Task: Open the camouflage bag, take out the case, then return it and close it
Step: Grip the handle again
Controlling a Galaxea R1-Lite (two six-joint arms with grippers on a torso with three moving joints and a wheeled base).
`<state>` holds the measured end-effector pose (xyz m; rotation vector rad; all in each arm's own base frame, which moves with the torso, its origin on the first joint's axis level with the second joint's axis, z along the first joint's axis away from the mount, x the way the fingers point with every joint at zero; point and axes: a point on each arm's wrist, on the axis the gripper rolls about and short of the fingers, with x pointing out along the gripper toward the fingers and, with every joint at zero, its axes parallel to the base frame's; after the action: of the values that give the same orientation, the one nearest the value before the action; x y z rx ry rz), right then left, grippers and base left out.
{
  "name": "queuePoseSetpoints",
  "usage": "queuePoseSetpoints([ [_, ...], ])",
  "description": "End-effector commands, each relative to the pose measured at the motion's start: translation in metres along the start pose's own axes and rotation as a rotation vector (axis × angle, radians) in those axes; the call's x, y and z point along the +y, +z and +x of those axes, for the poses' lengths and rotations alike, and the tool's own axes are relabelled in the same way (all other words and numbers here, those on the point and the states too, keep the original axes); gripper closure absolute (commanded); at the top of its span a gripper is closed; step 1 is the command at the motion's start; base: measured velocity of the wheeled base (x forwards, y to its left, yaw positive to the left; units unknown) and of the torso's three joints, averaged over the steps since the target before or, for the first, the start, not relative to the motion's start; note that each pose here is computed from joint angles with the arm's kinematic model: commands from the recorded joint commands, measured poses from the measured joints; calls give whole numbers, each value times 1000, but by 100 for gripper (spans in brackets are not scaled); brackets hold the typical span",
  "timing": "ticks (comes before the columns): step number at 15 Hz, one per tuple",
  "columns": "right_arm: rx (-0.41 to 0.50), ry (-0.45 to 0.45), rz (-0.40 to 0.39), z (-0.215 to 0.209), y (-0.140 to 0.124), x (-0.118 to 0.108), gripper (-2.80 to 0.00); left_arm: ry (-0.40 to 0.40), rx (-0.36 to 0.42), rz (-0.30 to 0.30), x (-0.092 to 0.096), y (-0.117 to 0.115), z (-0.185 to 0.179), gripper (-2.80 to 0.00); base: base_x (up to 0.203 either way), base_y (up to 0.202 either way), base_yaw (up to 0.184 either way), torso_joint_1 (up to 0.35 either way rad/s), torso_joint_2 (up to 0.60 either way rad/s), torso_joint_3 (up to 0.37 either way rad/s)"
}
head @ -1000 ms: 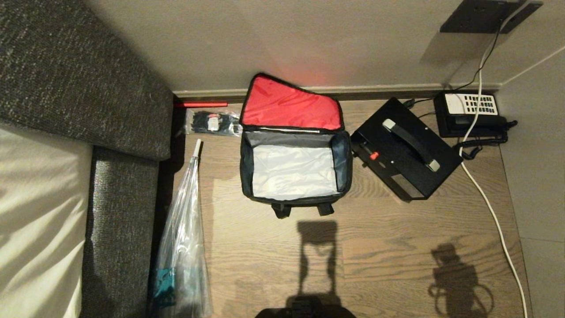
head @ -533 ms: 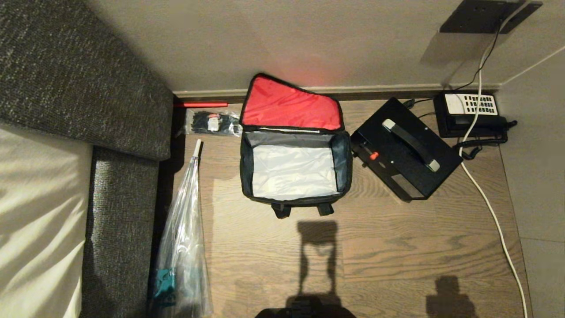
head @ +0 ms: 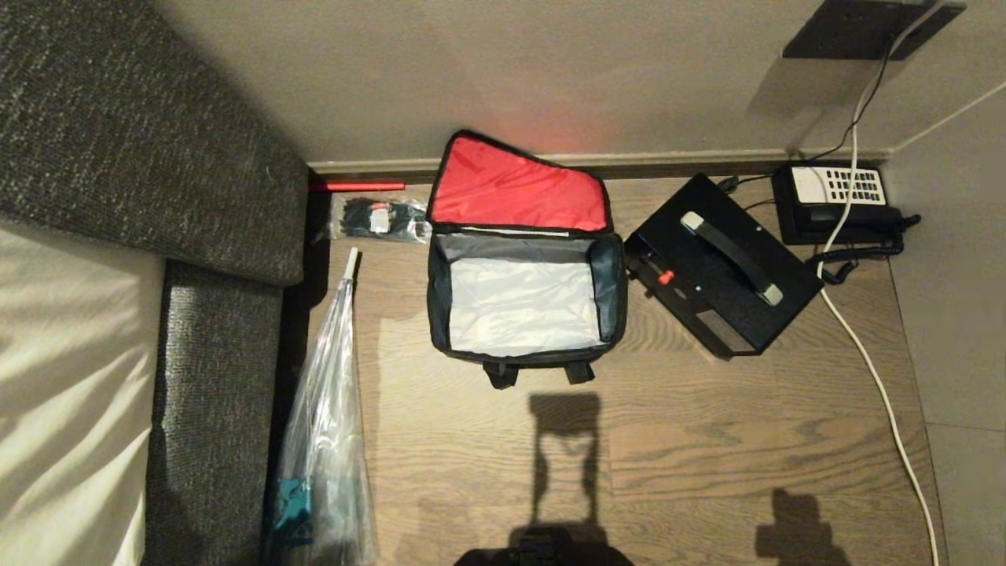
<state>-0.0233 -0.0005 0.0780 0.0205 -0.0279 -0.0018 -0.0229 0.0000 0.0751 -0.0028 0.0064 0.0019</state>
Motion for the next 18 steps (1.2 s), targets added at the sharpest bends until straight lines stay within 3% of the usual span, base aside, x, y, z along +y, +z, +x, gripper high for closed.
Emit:
queuePoseSetpoints([
  [1,-12,1,3,-1,-5,0,0,0,-2,0,0,0,0,0,0,0,0,0,0,0],
  [18,-17,-2,26,-1,-4,0,0,0,-2,0,0,0,0,0,0,0,0,0,0,0],
])
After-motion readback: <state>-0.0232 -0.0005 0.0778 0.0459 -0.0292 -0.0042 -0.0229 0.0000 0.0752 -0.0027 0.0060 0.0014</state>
